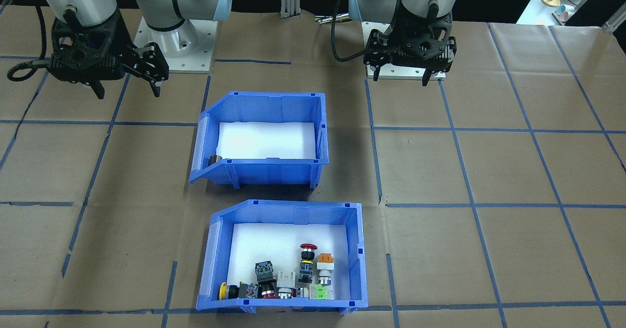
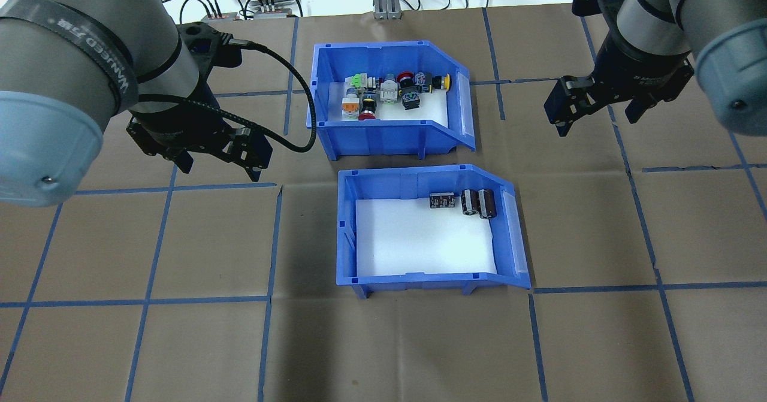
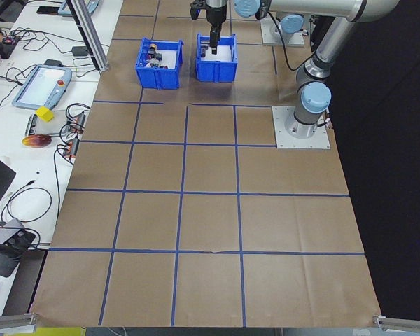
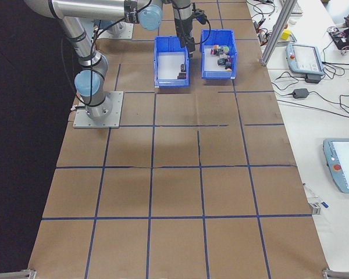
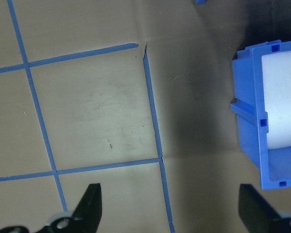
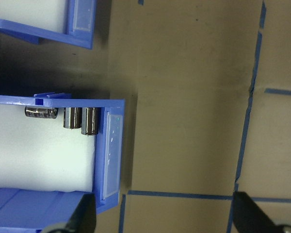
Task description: Place button box in front
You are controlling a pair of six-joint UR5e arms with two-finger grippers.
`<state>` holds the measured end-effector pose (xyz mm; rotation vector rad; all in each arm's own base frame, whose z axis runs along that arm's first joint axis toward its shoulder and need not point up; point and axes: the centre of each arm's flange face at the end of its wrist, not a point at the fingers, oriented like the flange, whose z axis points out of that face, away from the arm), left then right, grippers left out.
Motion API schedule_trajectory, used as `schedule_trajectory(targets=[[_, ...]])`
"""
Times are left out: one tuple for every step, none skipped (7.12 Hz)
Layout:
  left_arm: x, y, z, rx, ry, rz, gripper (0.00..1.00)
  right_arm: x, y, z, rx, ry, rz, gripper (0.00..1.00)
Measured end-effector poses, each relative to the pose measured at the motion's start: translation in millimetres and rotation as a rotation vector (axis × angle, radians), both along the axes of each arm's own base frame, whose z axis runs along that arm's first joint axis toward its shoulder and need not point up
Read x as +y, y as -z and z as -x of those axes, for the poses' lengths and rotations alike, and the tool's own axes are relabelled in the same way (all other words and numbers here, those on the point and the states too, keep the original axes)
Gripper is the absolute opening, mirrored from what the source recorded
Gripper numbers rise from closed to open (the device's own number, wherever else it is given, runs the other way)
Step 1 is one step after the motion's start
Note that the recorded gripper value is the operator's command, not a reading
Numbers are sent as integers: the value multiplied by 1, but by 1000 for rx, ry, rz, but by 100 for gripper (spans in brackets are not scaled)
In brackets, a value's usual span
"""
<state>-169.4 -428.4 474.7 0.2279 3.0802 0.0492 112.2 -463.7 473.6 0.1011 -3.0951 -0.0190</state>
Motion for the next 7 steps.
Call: schedule_trajectory(targets=[[-1,0,0,0,-3,5,99,3,4,-3,-33,62,-41,100],[-1,-1,0,0,-5,9,99,5,7,-4,-43,89,-62,100],[-1,-1,0,0,-6,10,99,5,8,-4,-41,97,-69,100],[-1,-1,0,0,-6,11,99,5,9,-4,-37,99,-71,100],[-1,-1,0,0,-6,11,99,5,9,-4,-36,99,-72,100],[-1,-1,0,0,-7,10,99,5,9,-4,-36,99,-72,100],[-1,0,0,0,-7,10,99,6,9,-4,-36,100,-73,100]])
